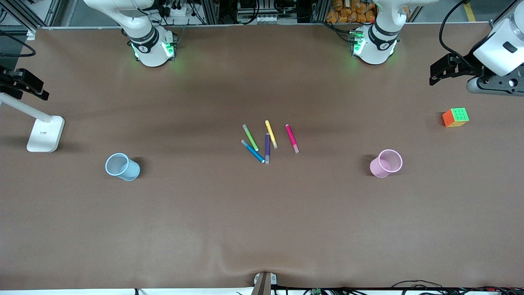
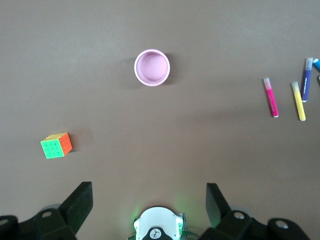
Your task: Place pink and blue markers in matching cups
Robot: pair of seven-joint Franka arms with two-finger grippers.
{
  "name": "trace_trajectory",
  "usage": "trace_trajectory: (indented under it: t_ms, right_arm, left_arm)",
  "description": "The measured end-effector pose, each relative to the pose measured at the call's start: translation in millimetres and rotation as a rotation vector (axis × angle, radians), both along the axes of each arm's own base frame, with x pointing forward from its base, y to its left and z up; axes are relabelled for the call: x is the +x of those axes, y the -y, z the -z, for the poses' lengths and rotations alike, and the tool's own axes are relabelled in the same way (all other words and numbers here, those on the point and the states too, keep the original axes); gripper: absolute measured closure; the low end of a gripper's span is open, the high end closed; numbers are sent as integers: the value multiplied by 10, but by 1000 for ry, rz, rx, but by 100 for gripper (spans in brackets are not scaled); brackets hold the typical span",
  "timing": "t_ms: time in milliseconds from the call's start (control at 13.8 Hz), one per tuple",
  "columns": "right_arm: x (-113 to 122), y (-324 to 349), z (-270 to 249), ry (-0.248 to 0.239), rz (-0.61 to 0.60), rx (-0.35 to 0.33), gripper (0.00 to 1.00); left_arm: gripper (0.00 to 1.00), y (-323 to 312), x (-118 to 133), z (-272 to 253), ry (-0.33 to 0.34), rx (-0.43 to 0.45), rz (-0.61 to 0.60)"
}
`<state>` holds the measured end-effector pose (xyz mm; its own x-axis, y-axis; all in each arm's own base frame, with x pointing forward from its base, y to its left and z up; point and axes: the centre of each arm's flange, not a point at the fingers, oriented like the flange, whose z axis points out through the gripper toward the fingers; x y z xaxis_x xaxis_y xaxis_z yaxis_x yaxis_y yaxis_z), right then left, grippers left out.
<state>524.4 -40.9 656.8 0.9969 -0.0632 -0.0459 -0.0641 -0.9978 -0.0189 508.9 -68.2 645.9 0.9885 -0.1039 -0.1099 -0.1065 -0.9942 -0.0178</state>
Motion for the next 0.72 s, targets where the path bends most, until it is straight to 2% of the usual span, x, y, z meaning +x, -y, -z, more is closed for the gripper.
trace_trajectory:
  t_ms: [72, 217, 434, 652, 724]
  right_arm:
    - [0, 2, 1, 0, 0, 0, 57]
    - [0, 3, 3, -1, 1, 0, 58]
    - [-1, 4, 6, -2, 1, 0, 31]
    - [-1, 5, 7, -2, 1, 0, 2]
    - [-1, 4, 7, -2, 1, 0, 0]
  left_arm:
    - [0, -9, -6, 2, -6, 1, -2]
    - [0, -10, -15, 8, -13, 2, -4]
    - [0, 132, -47, 19, -24, 8, -8]
    - [0, 224, -44, 149, -77, 18, -6]
    - [0, 229, -4, 227, -95, 19, -6]
